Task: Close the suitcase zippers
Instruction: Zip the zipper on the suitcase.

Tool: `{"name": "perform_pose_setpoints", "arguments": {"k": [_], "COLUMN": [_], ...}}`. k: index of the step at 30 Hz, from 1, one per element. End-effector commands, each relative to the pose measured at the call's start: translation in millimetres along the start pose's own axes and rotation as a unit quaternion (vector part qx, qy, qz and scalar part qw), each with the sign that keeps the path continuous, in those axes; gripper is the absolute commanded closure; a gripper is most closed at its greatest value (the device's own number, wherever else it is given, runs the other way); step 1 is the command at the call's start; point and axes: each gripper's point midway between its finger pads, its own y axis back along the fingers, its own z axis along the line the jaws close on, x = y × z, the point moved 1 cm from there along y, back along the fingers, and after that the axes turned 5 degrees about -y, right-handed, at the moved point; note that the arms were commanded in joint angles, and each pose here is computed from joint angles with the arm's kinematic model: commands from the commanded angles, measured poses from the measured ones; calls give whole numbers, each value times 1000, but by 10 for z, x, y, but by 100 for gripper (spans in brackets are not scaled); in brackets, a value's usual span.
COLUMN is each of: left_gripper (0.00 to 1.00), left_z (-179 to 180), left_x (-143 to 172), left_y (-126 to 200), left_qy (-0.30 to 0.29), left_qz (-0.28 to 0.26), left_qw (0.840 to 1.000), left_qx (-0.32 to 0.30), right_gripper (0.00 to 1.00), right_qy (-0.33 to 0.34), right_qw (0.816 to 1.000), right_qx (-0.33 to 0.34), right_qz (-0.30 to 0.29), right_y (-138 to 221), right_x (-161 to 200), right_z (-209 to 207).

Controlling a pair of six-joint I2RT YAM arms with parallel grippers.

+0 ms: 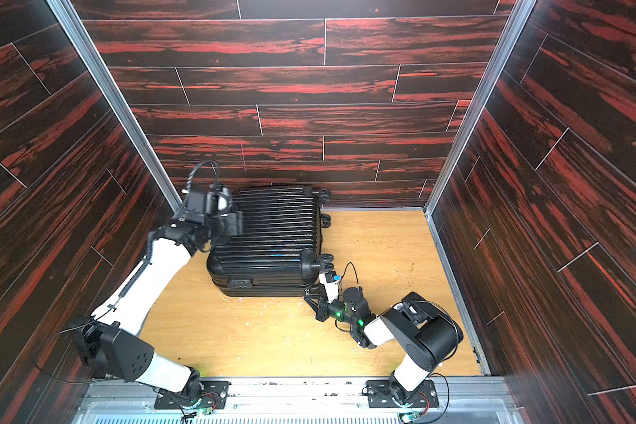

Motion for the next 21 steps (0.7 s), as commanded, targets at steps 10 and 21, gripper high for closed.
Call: {"name": "perform_pose_setpoints", "arguments": {"k": [10,21], "left_gripper": [40,63], "left_z": [505,592], "left_x": [340,472], "left_y": [-544,-1012], "left_qy": [81,126], "left_qz": [120,173], "left_qw": [989,977], "left_qx": [0,15], "right_gripper": [100,100], "right_qy": [17,25], "right_qw": [999,999], "right_qx": [-15,-11], "right_qz": [30,35], "right_y": [-5,-30], "right_x": [51,46], "right_z": [115,110]}}
